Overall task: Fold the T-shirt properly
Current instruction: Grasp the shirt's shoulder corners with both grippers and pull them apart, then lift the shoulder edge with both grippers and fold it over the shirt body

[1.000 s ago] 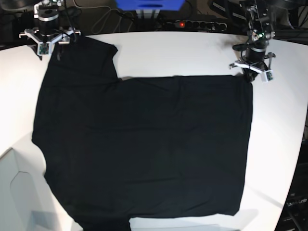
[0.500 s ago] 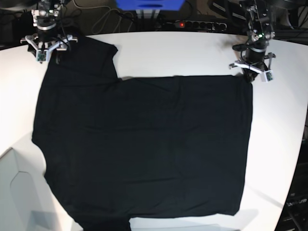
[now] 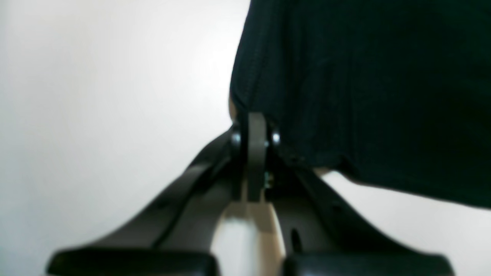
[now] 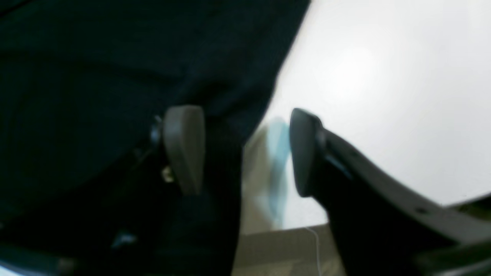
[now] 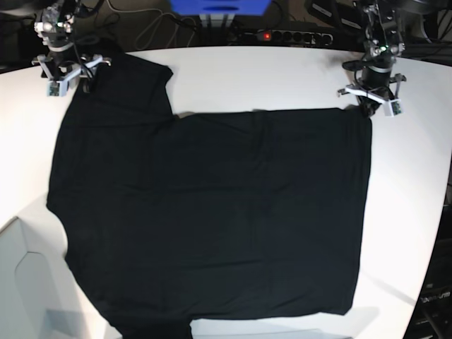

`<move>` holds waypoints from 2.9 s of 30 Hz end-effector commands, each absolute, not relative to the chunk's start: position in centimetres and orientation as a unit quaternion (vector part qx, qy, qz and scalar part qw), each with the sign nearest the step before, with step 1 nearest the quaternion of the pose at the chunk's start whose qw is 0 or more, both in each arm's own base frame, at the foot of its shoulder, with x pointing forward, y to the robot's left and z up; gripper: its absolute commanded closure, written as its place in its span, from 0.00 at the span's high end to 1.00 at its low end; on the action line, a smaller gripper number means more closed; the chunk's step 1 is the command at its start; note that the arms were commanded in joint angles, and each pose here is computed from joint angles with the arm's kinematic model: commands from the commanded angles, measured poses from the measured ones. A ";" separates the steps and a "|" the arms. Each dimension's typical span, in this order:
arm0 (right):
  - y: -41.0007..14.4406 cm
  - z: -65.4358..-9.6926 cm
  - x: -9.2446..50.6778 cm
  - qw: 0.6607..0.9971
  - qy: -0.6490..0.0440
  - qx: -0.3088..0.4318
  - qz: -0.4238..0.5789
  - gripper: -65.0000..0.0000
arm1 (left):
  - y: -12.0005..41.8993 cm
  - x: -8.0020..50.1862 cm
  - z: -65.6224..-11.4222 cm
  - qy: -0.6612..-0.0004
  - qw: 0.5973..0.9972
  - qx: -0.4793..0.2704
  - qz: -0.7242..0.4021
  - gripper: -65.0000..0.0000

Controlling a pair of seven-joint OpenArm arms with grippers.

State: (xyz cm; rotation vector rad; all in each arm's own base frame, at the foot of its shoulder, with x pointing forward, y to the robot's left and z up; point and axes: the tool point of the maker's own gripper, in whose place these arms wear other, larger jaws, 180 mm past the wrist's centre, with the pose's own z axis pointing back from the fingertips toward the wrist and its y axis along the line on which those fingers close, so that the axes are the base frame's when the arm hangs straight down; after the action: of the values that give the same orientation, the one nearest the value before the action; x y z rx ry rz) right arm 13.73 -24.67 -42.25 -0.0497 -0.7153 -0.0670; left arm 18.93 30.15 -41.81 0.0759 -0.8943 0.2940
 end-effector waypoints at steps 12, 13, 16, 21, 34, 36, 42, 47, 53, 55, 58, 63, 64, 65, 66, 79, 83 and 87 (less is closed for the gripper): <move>-25.5 -40.4 13.8 0.931 -0.363 -0.028 -0.004 0.00 | 30.5 19.0 -41.3 -0.433 0.890 0.042 0.136 0.00; -25.8 -39.8 13.9 0.929 -0.370 -0.033 -0.005 0.00 | 30.5 19.0 -41.3 -0.434 0.890 0.042 0.135 0.00; -26.3 -37.9 14.5 0.919 -0.392 -0.049 -0.007 0.00 | 30.5 19.2 -41.0 -0.437 0.888 0.042 0.134 0.00; -27.0 -35.3 14.8 0.905 -0.418 -0.075 -0.014 0.00 | 31.6 19.0 -39.0 -0.457 0.876 0.057 0.140 0.00; -26.7 -36.1 9.5 0.930 -0.359 -0.078 -0.003 0.00 | 31.1 16.4 -37.7 -0.448 0.884 0.065 0.118 0.00; -26.8 -36.3 8.7 0.934 -0.348 -0.080 -0.003 0.00 | 31.9 15.6 -37.7 -0.443 0.885 0.076 0.123 0.00; -26.8 -36.0 7.5 0.933 -0.351 -0.080 0.001 0.00 | 32.3 14.5 -37.5 -0.435 0.888 0.084 0.120 0.00; -26.7 -35.2 8.2 0.921 -0.381 -0.080 0.005 0.00 | 31.5 14.7 -35.8 -0.449 0.884 0.082 0.104 0.00; -26.7 -33.9 12.1 0.899 -0.431 -0.082 0.002 0.00 | 30.8 17.5 -33.1 -0.492 0.862 0.081 0.086 0.00; -26.7 -33.2 13.9 0.887 -0.454 -0.084 0.001 0.00 | 30.8 19.0 -32.2 -0.512 0.851 0.080 0.087 0.00; -26.8 -32.0 16.5 0.869 -0.488 -0.085 -0.001 0.00 | 30.8 20.6 -31.4 -0.527 0.842 0.077 0.090 0.00; -27.4 -30.3 21.1 0.853 -0.514 -0.090 -0.001 0.00 | 30.8 24.3 -30.2 -0.540 0.833 0.065 0.102 0.00; -27.6 -30.1 21.9 0.853 -0.514 -0.092 -0.001 0.00 | 30.7 25.1 -29.9 -0.541 0.832 0.061 0.105 0.00; -27.8 -30.0 22.6 0.854 -0.512 -0.093 -0.002 0.00 | 30.6 25.7 -29.7 -0.542 0.832 0.058 0.107 0.00; -28.1 -29.6 23.6 0.853 -0.513 -0.094 -0.002 0.00 | 30.5 26.3 -29.3 -0.544 0.830 0.055 0.109 0.00; -29.5 -27.5 34.7 0.842 -0.536 -0.063 -0.001 0.00 | 31.5 32.6 -28.3 -0.552 0.820 0.024 0.147 0.00; -29.1 -28.6 37.8 0.850 -0.526 -0.037 0.002 0.00 | 32.0 33.3 -29.1 -0.545 0.823 0.019 0.159 0.00; -28.7 -28.4 40.6 0.850 -0.526 -0.018 0.003 0.00 | 32.2 33.4 -29.8 -0.540 0.825 0.017 0.166 0.00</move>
State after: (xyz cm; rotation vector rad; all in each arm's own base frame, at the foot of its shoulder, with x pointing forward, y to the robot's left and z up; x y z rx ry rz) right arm 39.71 -28.09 -30.79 -0.0195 -1.0333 0.0068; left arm 32.70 31.55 -31.70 0.0146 -1.0852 0.3622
